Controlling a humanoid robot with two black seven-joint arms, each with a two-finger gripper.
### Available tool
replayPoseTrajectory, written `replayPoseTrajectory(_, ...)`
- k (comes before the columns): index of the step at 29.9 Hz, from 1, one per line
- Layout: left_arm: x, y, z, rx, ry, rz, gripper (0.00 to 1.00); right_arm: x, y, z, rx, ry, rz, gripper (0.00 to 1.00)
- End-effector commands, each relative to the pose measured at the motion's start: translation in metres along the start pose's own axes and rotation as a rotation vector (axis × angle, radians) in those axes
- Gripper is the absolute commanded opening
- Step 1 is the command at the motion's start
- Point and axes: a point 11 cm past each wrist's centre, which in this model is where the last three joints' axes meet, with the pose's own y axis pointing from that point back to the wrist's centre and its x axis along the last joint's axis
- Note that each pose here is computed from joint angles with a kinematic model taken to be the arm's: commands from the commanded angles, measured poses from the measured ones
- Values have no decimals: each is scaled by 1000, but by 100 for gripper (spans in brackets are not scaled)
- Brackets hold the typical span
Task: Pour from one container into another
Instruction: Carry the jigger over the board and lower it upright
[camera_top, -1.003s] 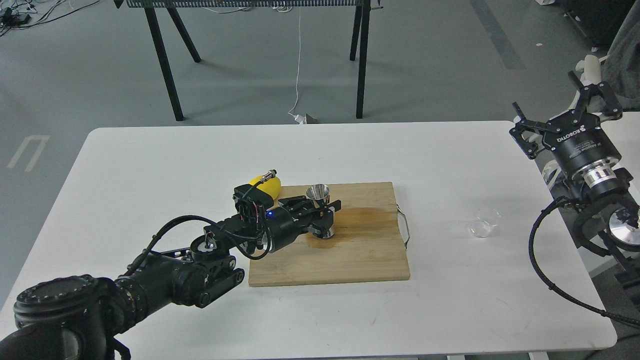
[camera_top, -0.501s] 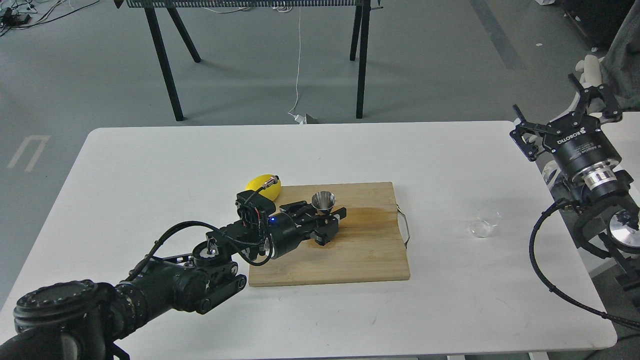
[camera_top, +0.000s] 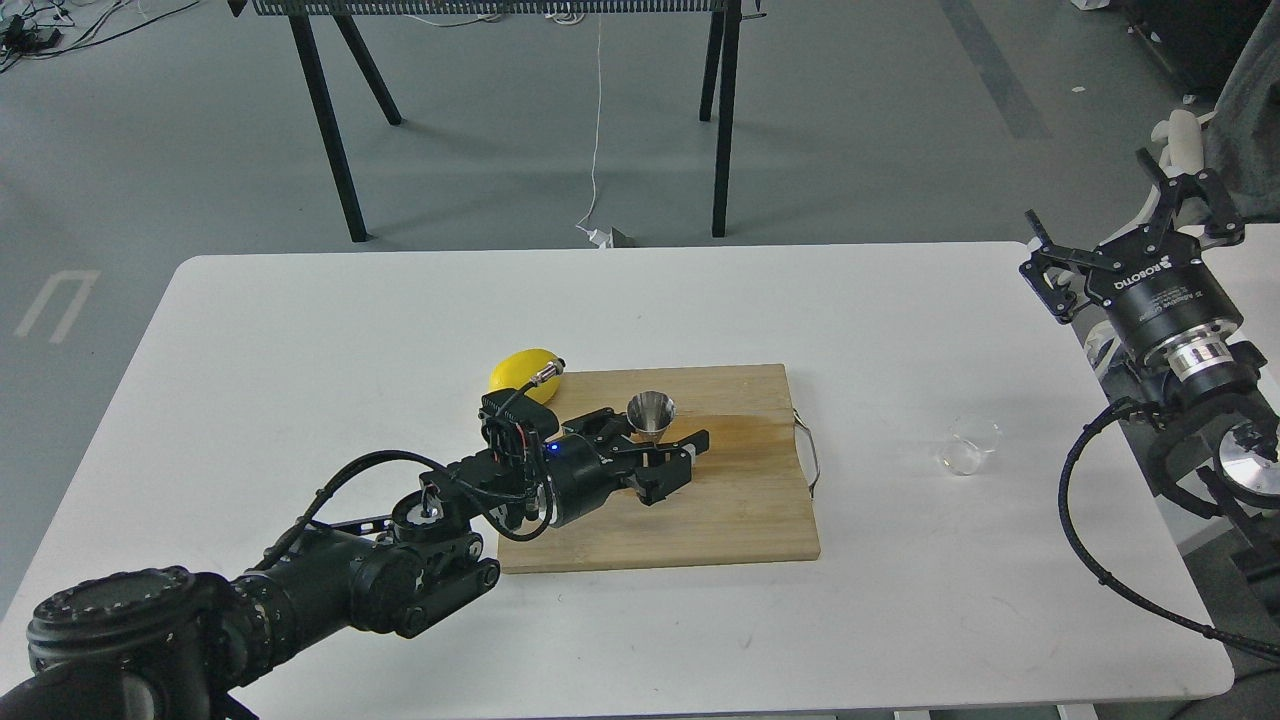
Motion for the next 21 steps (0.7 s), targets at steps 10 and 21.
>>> replayPoseTrajectory(10, -6, 2, 0, 5, 12, -6, 79, 0, 0, 0, 0, 0, 0, 99)
replayPoseTrajectory(21, -5, 5, -4, 16, 21, 2, 80, 0, 0, 1, 0, -2, -1, 99)
